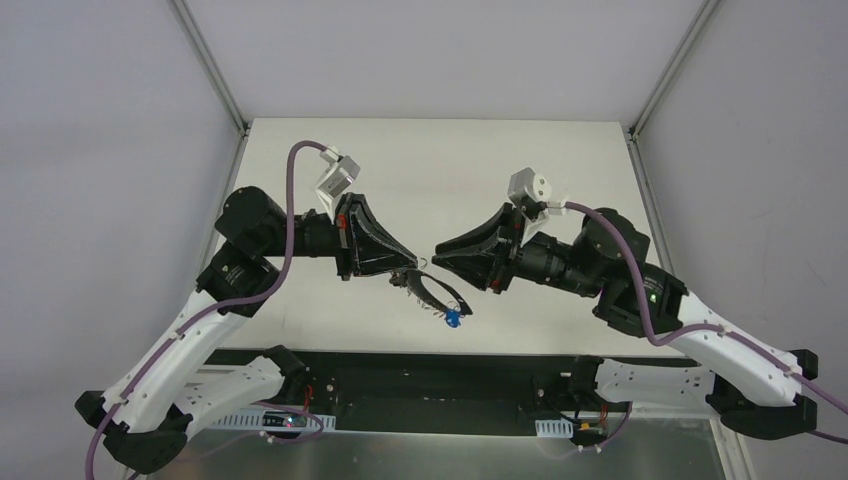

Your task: Put the keys on the keyring

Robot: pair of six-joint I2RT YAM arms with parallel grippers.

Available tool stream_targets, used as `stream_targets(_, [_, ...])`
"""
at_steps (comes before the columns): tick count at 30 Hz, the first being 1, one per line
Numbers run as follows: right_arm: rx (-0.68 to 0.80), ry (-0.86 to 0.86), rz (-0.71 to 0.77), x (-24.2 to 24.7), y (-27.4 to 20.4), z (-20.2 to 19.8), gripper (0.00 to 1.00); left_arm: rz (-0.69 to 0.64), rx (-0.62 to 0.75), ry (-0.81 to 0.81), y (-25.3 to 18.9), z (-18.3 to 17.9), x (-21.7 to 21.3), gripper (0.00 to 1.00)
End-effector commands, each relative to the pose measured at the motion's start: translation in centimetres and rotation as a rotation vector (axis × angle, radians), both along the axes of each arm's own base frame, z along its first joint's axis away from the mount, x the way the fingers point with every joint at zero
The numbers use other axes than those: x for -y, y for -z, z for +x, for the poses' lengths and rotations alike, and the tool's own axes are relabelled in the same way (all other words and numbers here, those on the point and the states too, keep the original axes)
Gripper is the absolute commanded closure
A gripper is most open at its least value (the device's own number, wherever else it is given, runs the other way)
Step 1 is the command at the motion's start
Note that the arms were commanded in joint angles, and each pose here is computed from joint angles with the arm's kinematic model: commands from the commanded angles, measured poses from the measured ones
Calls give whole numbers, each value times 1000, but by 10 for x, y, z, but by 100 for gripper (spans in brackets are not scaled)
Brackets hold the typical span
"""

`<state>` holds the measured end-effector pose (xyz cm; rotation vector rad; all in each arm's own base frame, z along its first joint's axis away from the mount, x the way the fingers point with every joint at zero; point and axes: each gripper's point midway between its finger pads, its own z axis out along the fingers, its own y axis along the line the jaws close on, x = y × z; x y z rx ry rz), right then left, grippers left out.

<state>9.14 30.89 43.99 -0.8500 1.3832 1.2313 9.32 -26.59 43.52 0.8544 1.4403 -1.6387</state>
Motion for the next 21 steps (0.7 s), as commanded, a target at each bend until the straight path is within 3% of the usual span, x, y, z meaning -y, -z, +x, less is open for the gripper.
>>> stream_targets(1, [14,2,21,11,-18,-4,72,-30,87,44,-19,-11,-3,100])
stream_targets(8, [8,-67,-136,12,-4,-14,62,19,81,155,-11,-21,1,100])
stream_targets(17, [5,-207,-401,30,21,-35,62,74,68,321,-9,-39,-3,100])
stream_targets(21, [7,-299,-429,31,20,-48,63,86,42,330,-9,-37,-1,100])
